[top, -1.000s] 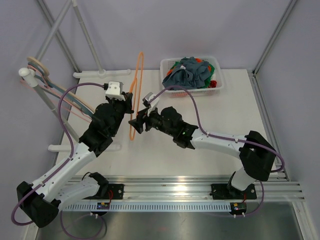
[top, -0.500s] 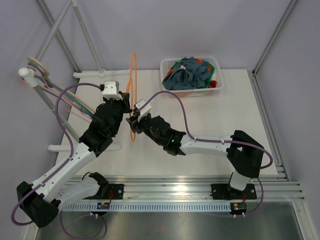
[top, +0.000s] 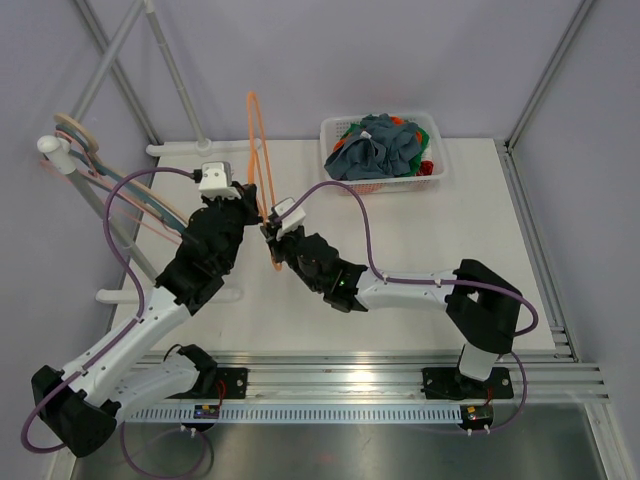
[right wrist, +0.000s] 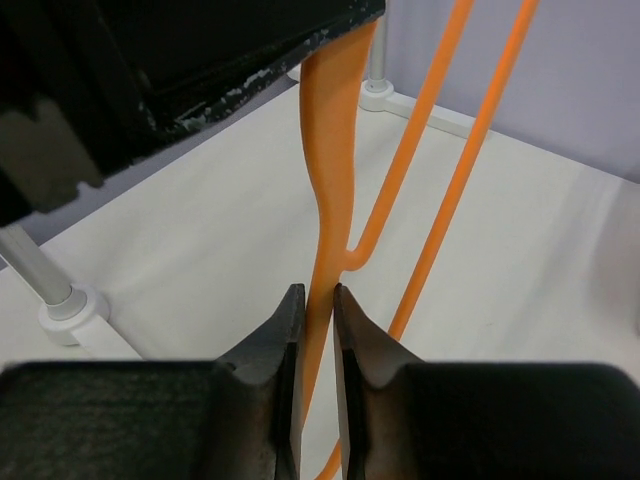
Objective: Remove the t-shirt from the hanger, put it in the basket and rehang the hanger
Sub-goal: Pass the hanger from the left arm to the right
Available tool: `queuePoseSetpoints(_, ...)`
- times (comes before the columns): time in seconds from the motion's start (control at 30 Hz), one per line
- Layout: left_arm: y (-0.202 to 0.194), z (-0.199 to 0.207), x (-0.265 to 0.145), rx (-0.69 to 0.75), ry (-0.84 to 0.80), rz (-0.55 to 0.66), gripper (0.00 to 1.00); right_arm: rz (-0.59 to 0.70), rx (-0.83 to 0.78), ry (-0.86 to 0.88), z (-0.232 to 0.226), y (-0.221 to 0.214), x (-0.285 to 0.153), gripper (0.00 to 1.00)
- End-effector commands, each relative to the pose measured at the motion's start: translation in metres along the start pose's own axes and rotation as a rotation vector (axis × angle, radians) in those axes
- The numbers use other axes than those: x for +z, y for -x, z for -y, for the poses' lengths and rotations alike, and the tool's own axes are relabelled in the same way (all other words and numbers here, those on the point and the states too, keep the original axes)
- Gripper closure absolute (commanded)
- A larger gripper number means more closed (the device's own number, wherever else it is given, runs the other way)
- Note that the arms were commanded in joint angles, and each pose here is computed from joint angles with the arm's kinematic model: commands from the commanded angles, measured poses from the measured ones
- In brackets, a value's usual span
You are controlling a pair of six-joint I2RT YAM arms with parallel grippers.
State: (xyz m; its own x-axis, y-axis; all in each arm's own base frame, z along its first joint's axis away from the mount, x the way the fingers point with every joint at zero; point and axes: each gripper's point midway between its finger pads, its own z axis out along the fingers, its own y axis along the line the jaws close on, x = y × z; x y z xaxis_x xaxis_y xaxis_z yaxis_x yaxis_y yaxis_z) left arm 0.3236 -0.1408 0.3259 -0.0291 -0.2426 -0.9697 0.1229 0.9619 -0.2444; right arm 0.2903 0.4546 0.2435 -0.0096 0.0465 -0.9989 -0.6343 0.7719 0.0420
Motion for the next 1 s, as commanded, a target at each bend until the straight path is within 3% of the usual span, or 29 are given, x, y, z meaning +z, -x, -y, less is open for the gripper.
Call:
queuePoseSetpoints(0.0,0.037,0.009,-0.005,-0.062,-0.029,0.091,0.92,0.118,0.046,-0.046,0.009,0.046,-0.005,1.00)
queuePoseSetpoints(0.07,0.035,0.011,-0.005,-0.059,-0.038,0.086,0.85,0.118,0.049,-0.049,0.010,0.048,-0.007,1.00)
queuePoseSetpoints(0.23,0.033,0.014,-0.004,-0.053,-0.053,0.076,0.77,0.115,0.058,-0.051,0.012,0.053,-0.009,1.00)
queuePoseSetpoints(0.6,0.031,0.033,-0.009,-0.015,-0.173,0.056,0.38,0.064,0.032,-0.070,0.014,0.054,-0.007,1.00)
queuePoseSetpoints(0.97,0.034,0.035,-0.012,0.005,-0.196,0.059,0.32,0.000,0.052,-0.011,0.022,0.048,-0.007,1.00)
